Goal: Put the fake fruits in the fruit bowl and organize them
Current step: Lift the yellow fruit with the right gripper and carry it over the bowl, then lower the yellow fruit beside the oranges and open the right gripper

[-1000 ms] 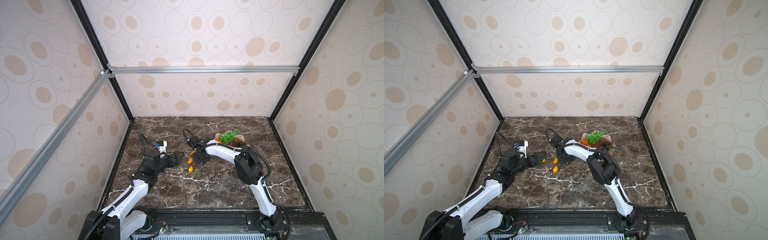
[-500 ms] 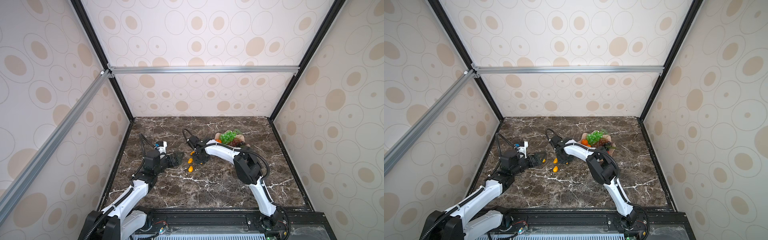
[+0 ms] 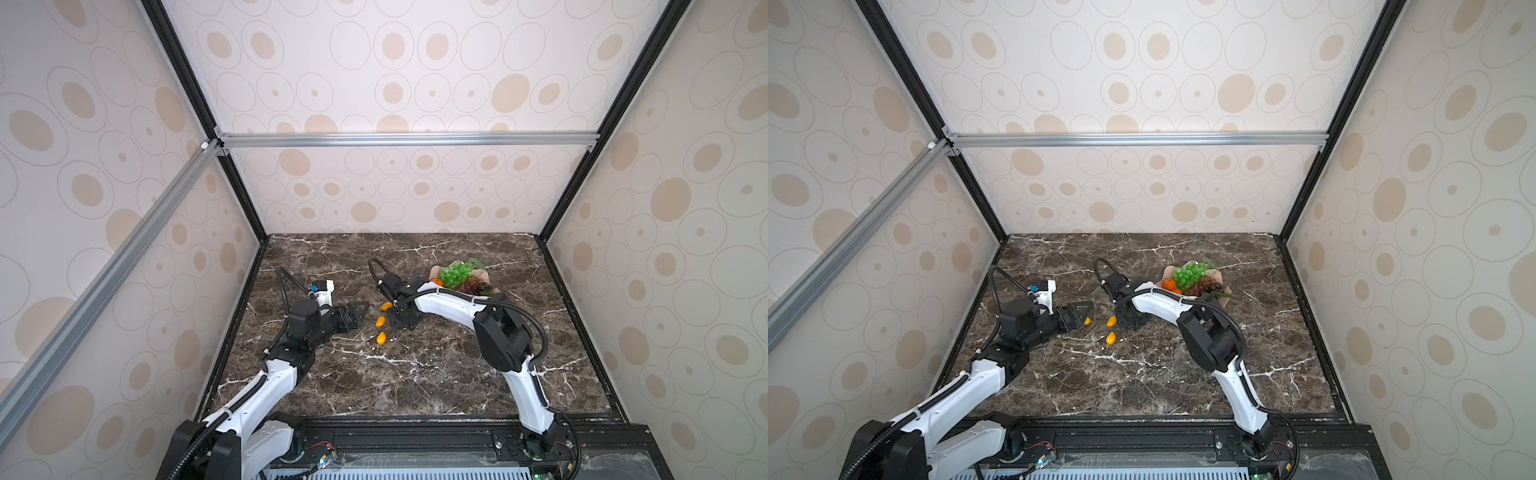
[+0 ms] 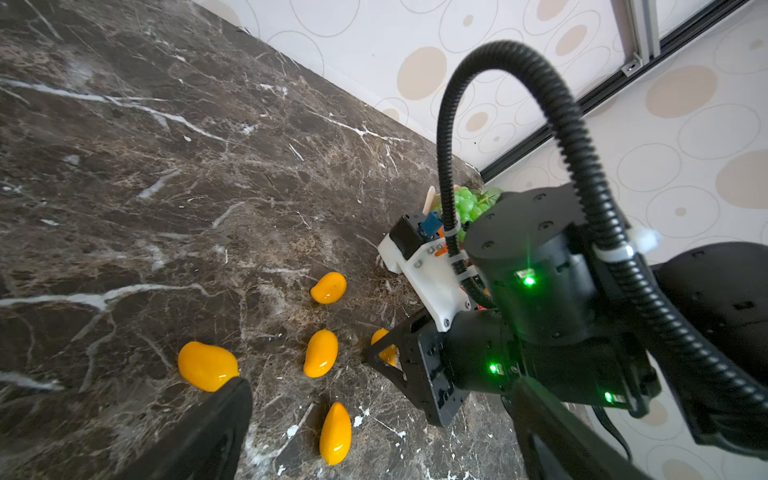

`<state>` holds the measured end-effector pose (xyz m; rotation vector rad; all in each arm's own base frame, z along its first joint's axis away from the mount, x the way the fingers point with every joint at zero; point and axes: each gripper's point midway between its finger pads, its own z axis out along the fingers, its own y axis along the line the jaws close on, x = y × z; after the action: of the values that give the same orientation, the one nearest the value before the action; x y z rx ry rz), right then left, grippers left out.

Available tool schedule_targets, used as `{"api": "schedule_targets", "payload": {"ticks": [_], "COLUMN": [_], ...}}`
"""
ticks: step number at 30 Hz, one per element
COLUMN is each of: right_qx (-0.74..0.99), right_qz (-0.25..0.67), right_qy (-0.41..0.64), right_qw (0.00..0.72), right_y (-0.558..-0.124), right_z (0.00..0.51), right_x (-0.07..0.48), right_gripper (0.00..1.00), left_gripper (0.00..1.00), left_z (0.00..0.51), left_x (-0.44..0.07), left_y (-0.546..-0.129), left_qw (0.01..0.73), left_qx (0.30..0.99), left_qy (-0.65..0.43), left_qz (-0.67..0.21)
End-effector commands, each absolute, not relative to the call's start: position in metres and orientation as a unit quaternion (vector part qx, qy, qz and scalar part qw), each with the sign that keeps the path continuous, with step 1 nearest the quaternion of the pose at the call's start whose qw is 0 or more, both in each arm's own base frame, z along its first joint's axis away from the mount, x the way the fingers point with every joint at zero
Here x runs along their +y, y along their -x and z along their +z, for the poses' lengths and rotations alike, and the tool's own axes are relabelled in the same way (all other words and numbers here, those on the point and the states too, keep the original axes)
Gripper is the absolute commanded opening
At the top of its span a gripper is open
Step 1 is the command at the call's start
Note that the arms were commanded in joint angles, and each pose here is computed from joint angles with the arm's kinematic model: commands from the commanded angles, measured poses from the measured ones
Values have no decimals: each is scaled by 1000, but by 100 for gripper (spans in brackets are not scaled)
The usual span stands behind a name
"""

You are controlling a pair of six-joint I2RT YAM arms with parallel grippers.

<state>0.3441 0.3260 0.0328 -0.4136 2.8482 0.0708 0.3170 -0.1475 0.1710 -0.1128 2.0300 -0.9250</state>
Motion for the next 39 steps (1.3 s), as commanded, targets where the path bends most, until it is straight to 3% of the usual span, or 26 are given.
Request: {"api": "schedule_targets", "payload": {"ticks": [1, 18, 39], "right_qx": [971, 952, 955], "right_qz": [60, 94, 93], "right_qy": [144, 81, -13], "right_qw": [183, 281, 283], "right_y": [-350, -348, -360], "right_z": [76, 147, 159], "right_x": [331, 272, 167], "right_gripper": [27, 26, 25], "left_gripper": [98, 98, 98], "left_z": [196, 213, 220], "left_x": [-157, -226, -304], "left_y": [-325, -337, -360], "left_qw": [455, 449, 453], "left_qx": [796, 782, 775], "left_qy": [22, -45, -76], "left_qz": [-399, -431, -434]}}
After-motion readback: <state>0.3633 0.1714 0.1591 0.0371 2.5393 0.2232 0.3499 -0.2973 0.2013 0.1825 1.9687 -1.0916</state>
